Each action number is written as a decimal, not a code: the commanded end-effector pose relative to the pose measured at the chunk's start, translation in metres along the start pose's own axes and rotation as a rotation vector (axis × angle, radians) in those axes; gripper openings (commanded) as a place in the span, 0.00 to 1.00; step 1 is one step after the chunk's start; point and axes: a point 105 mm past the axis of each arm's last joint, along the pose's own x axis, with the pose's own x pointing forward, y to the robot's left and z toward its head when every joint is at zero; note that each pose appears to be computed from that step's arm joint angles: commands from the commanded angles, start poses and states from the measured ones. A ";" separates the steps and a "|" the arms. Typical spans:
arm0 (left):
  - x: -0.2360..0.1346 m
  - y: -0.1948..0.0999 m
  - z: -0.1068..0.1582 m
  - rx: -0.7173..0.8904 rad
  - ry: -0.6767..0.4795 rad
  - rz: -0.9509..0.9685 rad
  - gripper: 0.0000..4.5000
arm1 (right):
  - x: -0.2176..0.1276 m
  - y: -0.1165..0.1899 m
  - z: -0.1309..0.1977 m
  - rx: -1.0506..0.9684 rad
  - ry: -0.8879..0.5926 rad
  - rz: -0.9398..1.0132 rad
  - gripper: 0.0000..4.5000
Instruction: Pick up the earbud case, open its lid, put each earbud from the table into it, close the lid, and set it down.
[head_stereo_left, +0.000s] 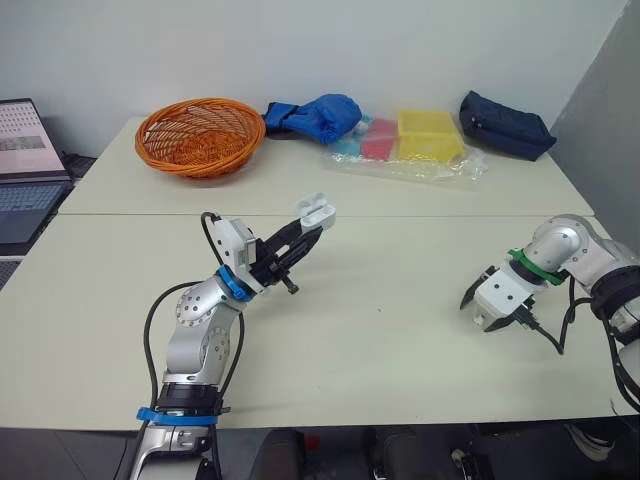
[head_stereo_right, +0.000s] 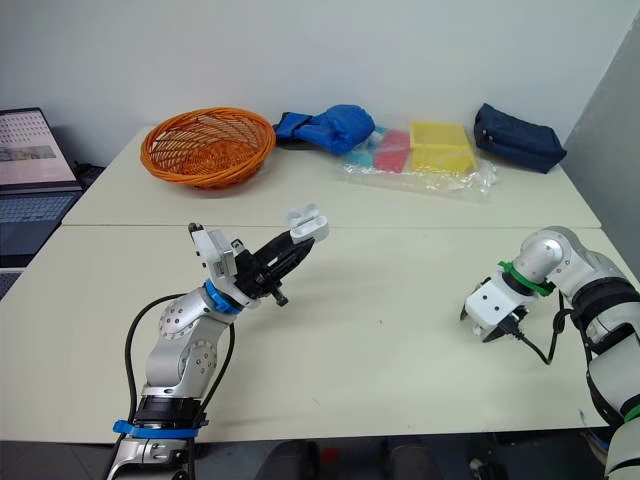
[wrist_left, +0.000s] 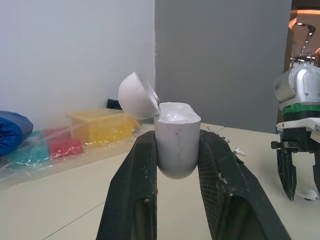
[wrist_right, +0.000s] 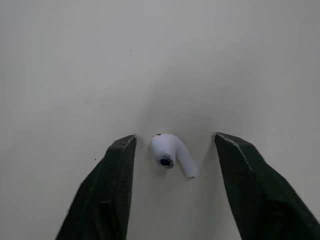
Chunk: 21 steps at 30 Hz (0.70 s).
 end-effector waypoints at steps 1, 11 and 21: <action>0.007 -0.002 0.014 0.042 -0.047 -0.022 0.17 | -0.003 0.004 0.001 -0.012 -0.002 0.045 0.32; 0.008 -0.003 0.013 0.032 -0.049 -0.027 0.17 | -0.021 0.010 0.001 0.158 -0.086 -0.076 0.04; 0.008 -0.005 0.008 0.015 -0.051 -0.028 0.17 | -0.037 0.056 0.027 0.759 -0.186 -0.260 0.04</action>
